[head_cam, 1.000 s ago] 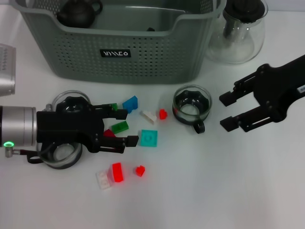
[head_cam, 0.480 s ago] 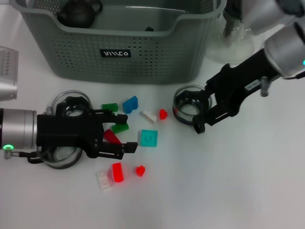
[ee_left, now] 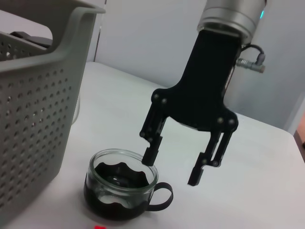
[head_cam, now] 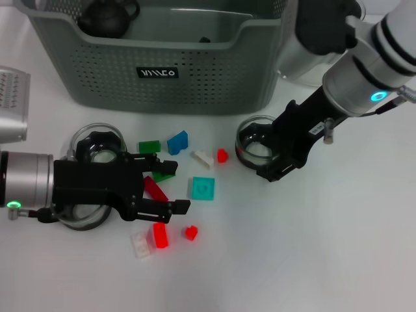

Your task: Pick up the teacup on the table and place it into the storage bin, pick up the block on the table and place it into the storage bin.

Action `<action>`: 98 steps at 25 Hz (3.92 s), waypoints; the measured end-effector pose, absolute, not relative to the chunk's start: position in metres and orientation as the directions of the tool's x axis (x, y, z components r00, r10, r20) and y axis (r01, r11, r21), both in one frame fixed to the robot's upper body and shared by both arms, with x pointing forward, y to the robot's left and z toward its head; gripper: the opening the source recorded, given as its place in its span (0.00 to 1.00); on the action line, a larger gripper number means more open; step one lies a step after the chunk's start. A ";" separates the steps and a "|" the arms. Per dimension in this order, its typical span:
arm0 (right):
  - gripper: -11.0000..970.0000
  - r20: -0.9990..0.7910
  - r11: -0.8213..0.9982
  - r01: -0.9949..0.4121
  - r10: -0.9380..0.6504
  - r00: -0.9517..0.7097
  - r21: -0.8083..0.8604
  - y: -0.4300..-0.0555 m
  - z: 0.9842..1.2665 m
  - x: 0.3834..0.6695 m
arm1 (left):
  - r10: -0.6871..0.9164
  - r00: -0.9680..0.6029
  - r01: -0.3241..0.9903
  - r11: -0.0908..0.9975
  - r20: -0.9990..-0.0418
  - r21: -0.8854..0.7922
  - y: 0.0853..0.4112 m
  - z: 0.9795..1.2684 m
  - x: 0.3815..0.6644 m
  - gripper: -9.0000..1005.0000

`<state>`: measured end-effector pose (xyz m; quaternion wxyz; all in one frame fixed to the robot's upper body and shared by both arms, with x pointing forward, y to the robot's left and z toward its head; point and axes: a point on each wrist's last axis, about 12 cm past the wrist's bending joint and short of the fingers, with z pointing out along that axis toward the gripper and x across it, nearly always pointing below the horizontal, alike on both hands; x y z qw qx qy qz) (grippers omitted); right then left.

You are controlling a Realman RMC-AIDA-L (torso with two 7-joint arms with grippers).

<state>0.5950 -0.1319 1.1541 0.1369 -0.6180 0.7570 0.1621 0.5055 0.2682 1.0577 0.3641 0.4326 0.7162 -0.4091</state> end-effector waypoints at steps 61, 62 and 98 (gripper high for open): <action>0.18 -0.290 0.249 -0.968 -0.928 -0.234 -0.015 -0.099 1.109 0.589 | 0.311 -0.354 0.918 0.297 -0.882 -0.264 0.269 1.055 0.502 0.84; 0.17 -0.291 0.241 -0.970 -0.930 -0.226 -0.015 -0.098 1.110 0.588 | 0.311 -0.354 0.918 0.297 -0.882 -0.264 0.269 1.055 0.502 0.84; 0.07 -0.848 0.050 -0.985 -0.503 -0.166 0.164 -0.102 1.300 0.593 | 0.311 -0.356 0.913 0.316 -0.881 -0.258 0.277 1.054 0.498 0.84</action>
